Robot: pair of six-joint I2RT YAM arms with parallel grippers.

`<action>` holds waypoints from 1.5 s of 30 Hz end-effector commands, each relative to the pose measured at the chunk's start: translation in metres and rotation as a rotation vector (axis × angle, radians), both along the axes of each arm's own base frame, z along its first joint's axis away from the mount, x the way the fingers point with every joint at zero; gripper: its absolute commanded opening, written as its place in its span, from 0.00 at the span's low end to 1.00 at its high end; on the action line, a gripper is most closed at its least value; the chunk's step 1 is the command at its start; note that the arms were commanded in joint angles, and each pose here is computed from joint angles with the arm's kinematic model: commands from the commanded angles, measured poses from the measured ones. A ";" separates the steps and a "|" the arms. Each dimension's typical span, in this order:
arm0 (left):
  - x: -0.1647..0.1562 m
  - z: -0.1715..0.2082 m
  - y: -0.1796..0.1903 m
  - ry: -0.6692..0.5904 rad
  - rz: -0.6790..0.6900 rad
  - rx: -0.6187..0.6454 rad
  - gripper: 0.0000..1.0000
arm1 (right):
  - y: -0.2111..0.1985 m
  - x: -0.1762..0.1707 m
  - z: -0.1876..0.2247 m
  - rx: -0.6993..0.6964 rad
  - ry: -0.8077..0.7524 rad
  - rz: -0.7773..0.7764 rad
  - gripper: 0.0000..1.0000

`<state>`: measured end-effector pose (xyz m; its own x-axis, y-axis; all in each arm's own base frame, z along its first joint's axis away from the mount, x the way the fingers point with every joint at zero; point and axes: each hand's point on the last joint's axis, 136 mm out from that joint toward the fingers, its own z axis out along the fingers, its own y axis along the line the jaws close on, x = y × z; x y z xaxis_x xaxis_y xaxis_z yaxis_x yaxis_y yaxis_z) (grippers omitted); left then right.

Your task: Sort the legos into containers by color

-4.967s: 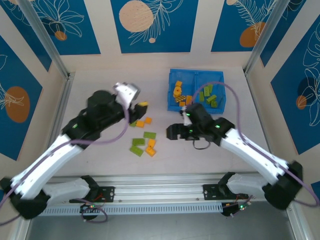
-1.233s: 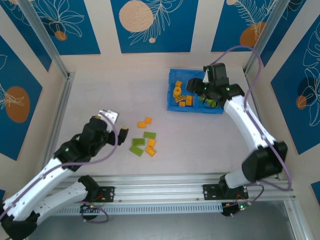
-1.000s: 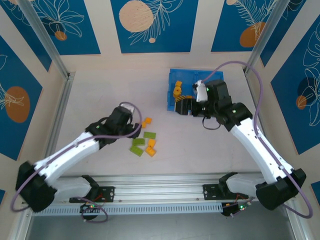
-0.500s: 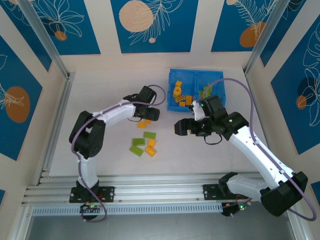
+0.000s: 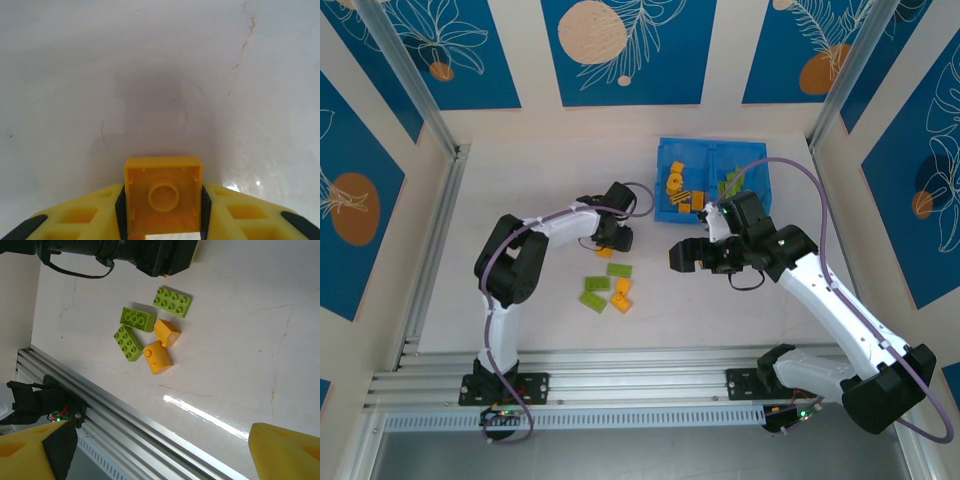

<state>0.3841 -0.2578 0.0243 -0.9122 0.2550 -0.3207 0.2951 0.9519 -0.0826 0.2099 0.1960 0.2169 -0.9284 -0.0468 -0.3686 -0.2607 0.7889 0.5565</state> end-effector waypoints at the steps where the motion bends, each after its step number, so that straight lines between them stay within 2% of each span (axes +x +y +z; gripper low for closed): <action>1: -0.007 -0.009 0.009 0.041 0.002 0.018 0.35 | 0.004 -0.008 0.006 0.041 0.015 0.016 0.90; 5: -0.007 0.013 0.005 0.000 -0.005 -0.010 0.30 | 0.005 -0.010 0.014 0.063 0.006 0.010 0.90; 9: -0.009 0.072 -0.015 -0.106 -0.040 -0.084 0.30 | 0.002 -0.008 0.024 0.078 -0.027 -0.018 0.90; 15: -0.021 0.158 -0.069 -0.281 -0.161 -0.183 0.30 | -0.008 0.000 0.036 0.075 -0.091 -0.095 0.90; 20: -0.011 0.197 -0.119 -0.402 -0.234 -0.266 0.29 | -0.020 0.001 0.045 0.071 -0.143 -0.161 0.90; 27: 0.052 0.197 -0.171 -0.489 -0.216 -0.282 0.27 | -0.039 -0.011 0.054 0.076 -0.178 -0.234 0.90; 35: 0.126 0.170 -0.180 -0.507 -0.088 -0.314 0.28 | -0.057 -0.029 0.057 0.073 -0.201 -0.275 0.90; 40: 0.139 0.161 -0.196 -0.551 -0.159 -0.351 0.44 | -0.059 -0.033 0.057 0.078 -0.202 -0.280 0.90; 43: 0.140 0.171 -0.197 -0.568 -0.160 -0.363 0.57 | -0.058 -0.032 0.058 0.087 -0.202 -0.281 0.90; 45: 0.136 0.186 -0.197 -0.582 -0.164 -0.377 0.60 | -0.057 -0.031 0.059 0.095 -0.201 -0.282 0.91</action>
<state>0.5231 -0.4425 0.1604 -0.5979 0.1905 -0.7786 0.4819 0.8616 -0.1593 0.1789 0.1417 0.2805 -0.8028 0.2243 -0.5525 -0.1809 0.7912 0.5841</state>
